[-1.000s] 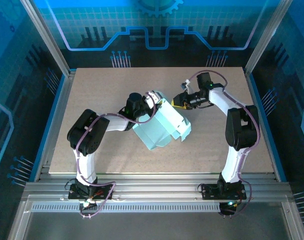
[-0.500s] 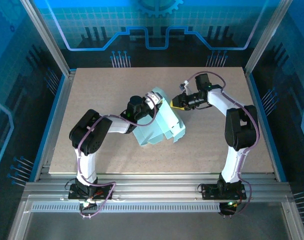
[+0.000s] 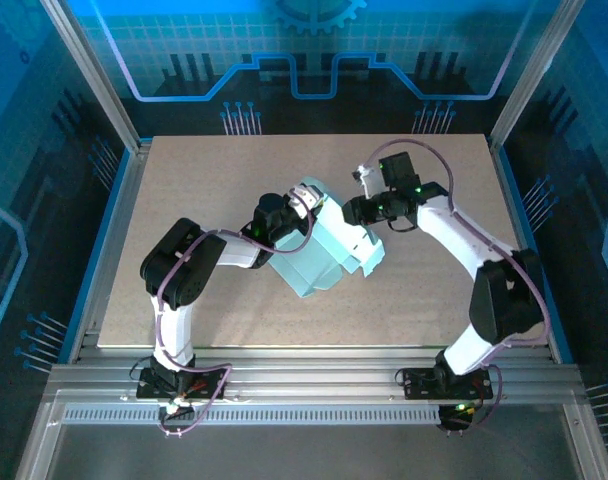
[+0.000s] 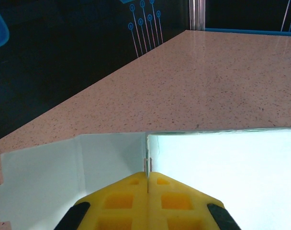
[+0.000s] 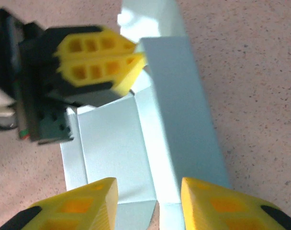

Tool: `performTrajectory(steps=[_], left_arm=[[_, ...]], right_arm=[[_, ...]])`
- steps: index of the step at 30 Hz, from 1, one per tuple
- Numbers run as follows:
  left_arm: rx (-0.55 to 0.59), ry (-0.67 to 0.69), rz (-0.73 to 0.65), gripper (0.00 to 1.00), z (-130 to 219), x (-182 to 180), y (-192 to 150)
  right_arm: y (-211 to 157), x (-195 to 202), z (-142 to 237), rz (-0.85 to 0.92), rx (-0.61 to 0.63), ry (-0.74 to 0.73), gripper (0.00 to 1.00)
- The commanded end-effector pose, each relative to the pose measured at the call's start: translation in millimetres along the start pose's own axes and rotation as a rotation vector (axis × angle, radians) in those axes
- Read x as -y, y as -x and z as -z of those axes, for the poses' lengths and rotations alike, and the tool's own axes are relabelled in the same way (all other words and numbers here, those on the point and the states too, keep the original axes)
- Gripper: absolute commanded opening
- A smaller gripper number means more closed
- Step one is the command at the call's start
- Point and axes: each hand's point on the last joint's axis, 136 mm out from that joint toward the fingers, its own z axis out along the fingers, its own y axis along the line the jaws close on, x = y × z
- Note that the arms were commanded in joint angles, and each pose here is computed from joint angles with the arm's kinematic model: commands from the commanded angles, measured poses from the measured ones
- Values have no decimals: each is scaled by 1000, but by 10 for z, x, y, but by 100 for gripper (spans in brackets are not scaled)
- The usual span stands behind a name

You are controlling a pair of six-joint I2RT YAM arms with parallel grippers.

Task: Fold the paper box

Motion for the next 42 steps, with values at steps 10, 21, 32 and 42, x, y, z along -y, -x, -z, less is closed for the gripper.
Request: performTrajectory(steps=[10, 21, 32, 42], left_arm=[[56, 23, -3, 0, 9, -4, -39], [137, 59, 5, 0, 72, -47, 64], [240, 132, 35, 0, 82, 42, 167], [205, 247, 203, 0, 322, 127, 117]], right_arm=[[102, 241, 7, 180, 17, -195, 38], [150, 334, -37, -293, -4, 199, 43], [114, 248, -168, -407, -51, 358, 51], [17, 143, -94, -390, -54, 403, 51]])
